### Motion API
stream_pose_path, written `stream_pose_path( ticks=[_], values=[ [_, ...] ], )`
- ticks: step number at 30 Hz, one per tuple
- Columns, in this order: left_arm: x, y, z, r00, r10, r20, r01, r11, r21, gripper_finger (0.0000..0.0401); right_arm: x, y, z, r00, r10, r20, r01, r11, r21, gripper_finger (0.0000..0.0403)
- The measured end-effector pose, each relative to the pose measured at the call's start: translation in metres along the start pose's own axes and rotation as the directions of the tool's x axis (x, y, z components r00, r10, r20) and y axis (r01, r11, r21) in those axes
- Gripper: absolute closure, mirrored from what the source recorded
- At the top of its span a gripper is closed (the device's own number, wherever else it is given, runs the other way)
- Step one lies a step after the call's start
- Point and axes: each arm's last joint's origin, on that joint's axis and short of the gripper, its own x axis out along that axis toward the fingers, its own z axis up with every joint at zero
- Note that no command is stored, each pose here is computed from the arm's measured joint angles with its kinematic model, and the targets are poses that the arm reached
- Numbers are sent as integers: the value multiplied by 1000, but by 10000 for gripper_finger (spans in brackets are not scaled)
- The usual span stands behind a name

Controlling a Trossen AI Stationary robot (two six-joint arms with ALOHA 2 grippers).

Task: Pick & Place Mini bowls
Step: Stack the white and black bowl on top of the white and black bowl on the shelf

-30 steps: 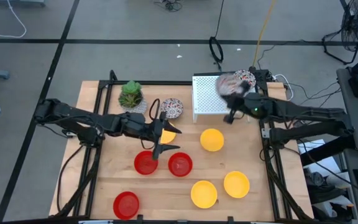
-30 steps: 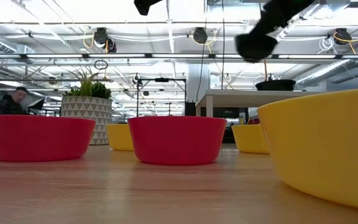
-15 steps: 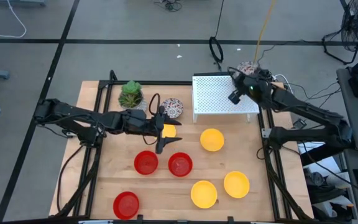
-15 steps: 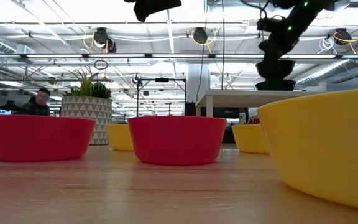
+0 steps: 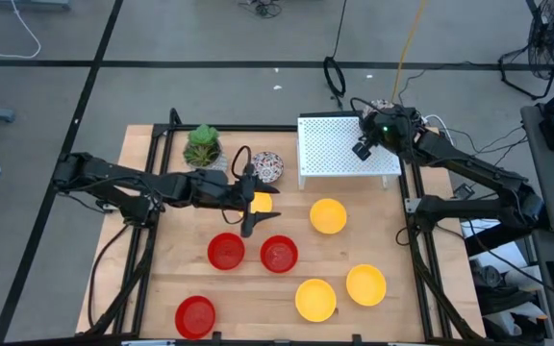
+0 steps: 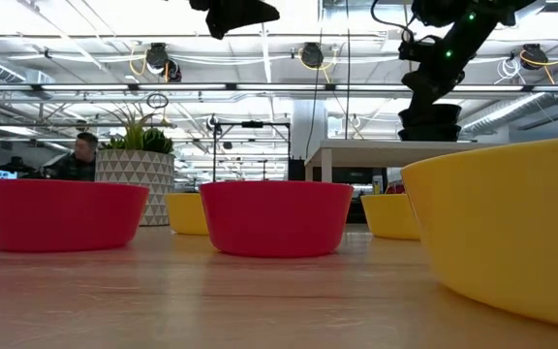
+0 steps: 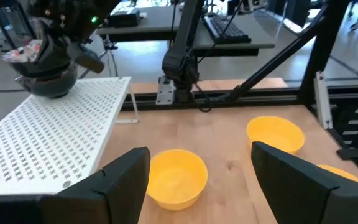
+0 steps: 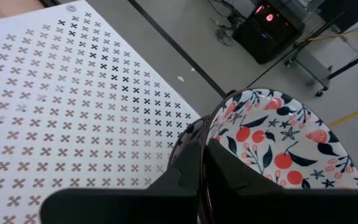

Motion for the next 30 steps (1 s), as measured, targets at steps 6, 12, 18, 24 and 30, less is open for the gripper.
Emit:
stream_pose_path(
  ticks=[6, 12, 18, 24, 30],
  values=[
    [0, 0, -1, 1000, 16, -8, -16, 1000, 1, 116, 0, 1, -1, 999, 47, -3, -47, 999, 21, 399],
    [0, 0, -1, 1000, 16, -7, -16, 1000, 1, 116, 0, 2, -2, 999, 48, -12, -48, 998, 32, 398],
    [0, 0, -2, 1000, 16, -21, -16, 1000, 2, 116, 0, 2, -4, 998, 51, -37, -50, 998, 39, 397],
    [0, 0, -2, 1000, 16, -24, -16, 1000, 3, 116, 0, 2, -3, 998, 50, -29, -49, 998, 42, 397],
    [0, 0, -3, 999, 16, -28, -16, 1000, 3, 116, 1, 2, -3, 998, 50, -31, -49, 998, 42, 389]
  ],
)
